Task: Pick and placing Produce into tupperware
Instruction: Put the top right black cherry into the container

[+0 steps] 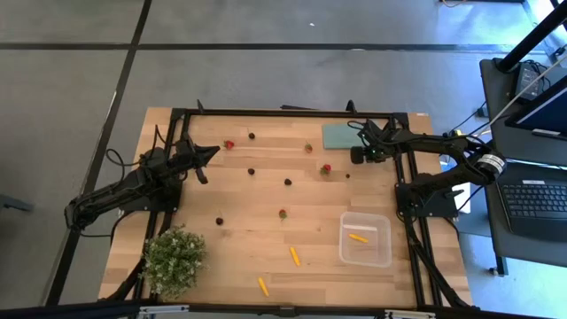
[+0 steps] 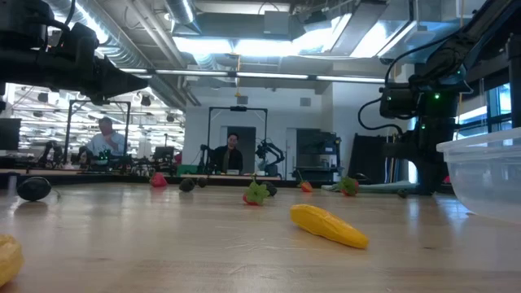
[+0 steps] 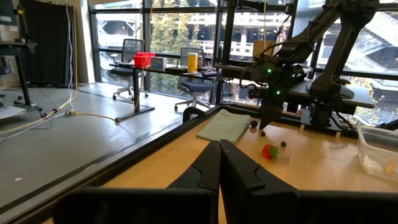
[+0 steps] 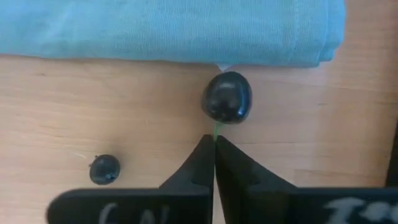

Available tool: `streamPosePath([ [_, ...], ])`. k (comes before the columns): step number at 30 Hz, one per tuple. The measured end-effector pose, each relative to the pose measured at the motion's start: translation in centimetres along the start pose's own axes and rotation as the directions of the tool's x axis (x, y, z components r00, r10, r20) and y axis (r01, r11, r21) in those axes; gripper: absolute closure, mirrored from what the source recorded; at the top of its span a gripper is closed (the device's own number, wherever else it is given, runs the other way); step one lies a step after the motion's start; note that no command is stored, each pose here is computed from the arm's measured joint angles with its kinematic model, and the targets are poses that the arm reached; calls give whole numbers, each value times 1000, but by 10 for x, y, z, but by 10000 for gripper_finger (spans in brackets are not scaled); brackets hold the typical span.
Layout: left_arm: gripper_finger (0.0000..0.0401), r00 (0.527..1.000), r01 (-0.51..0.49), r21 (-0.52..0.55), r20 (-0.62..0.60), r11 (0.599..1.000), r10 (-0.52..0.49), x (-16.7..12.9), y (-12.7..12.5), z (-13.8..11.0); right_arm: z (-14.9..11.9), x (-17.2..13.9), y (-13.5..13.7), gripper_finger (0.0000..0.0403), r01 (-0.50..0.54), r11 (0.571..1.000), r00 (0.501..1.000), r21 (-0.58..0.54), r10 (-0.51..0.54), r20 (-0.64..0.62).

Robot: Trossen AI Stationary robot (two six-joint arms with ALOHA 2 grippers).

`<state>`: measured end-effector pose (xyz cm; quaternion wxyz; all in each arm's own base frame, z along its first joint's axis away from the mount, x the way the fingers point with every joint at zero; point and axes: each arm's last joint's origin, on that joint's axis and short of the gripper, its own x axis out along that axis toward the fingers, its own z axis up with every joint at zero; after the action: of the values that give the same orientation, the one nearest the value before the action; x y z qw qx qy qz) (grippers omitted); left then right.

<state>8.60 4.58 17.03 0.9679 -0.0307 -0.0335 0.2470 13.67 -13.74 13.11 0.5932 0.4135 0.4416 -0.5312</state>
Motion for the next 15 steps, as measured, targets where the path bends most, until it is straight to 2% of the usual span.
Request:
streamPosePath([
  [8,401,1000,0,0,0,1000,0,0,0,0,0,0,0,398,-7,1000,1000,-3,7,-6],
  [12,401,1000,0,0,0,1000,0,0,0,0,0,-5,7,399,-65,997,997,-30,63,-49],
  [15,401,1000,0,0,0,1000,0,0,0,0,5,-15,18,400,-109,991,994,-77,107,-31],
])
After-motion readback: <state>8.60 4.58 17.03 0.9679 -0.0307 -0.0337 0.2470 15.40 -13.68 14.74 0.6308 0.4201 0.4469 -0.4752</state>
